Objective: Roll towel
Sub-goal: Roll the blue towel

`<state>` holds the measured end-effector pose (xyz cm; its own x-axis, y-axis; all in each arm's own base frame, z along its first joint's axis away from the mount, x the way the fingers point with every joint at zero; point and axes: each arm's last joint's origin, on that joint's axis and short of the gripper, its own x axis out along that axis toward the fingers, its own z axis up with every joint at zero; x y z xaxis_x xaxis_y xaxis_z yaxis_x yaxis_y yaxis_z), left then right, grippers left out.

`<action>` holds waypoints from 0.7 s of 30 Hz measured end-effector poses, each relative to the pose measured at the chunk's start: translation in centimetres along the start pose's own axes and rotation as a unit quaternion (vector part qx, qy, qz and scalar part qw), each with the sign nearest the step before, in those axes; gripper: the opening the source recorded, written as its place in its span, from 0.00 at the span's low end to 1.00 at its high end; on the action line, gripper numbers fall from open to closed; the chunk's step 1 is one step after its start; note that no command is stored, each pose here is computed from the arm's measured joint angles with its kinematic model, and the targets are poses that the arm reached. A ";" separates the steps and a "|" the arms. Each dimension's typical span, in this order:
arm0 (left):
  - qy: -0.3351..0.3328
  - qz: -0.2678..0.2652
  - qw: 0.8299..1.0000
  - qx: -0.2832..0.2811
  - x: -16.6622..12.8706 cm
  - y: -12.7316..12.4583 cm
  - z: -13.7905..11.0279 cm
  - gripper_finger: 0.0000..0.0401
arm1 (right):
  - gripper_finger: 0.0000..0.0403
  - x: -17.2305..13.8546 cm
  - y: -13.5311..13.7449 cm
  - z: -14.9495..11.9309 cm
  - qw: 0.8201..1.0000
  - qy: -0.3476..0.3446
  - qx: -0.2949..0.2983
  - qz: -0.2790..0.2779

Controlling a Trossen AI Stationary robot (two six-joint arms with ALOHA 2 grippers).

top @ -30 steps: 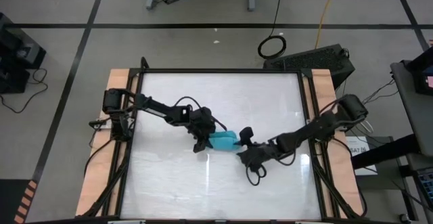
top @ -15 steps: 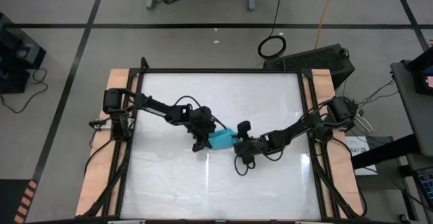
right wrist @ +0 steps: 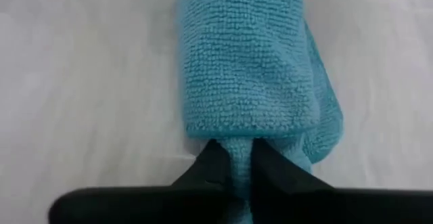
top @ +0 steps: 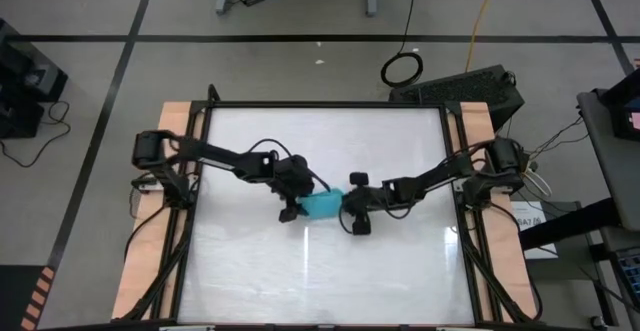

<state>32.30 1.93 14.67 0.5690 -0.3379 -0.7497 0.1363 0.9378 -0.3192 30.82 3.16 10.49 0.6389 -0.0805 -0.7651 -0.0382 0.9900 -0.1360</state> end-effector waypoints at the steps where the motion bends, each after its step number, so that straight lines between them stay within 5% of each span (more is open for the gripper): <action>1: 0.004 0.018 1.000 0.016 -0.5 -0.5 0.1 0.59 | 0.04 0.0 -0.2 0.0 1.000 0.001 0.011 0.008; 6: -0.019 0.088 0.989 0.117 -2.6 -4.4 1.0 0.60 | 0.03 0.2 -1.2 -0.1 0.997 0.004 0.066 0.046; 12: -0.033 0.186 0.953 0.237 -1.7 -8.7 0.9 0.60 | 0.08 0.3 -2.0 -0.2 0.992 0.004 0.095 0.085; 16: -0.023 0.227 0.939 0.256 -0.3 -9.0 0.5 0.60 | 0.07 0.3 -2.1 -0.2 0.990 0.005 0.103 0.092; 21: 0.004 0.224 0.948 0.227 1.8 -7.4 -0.2 0.60 | 0.07 0.3 -2.1 -0.2 0.990 0.005 0.105 0.092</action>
<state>32.21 -5.66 15.57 0.6459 0.1031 -0.7564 0.2190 0.9242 0.3129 30.96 1.03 10.44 0.6289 0.1032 -0.7706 0.0082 0.9902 0.1393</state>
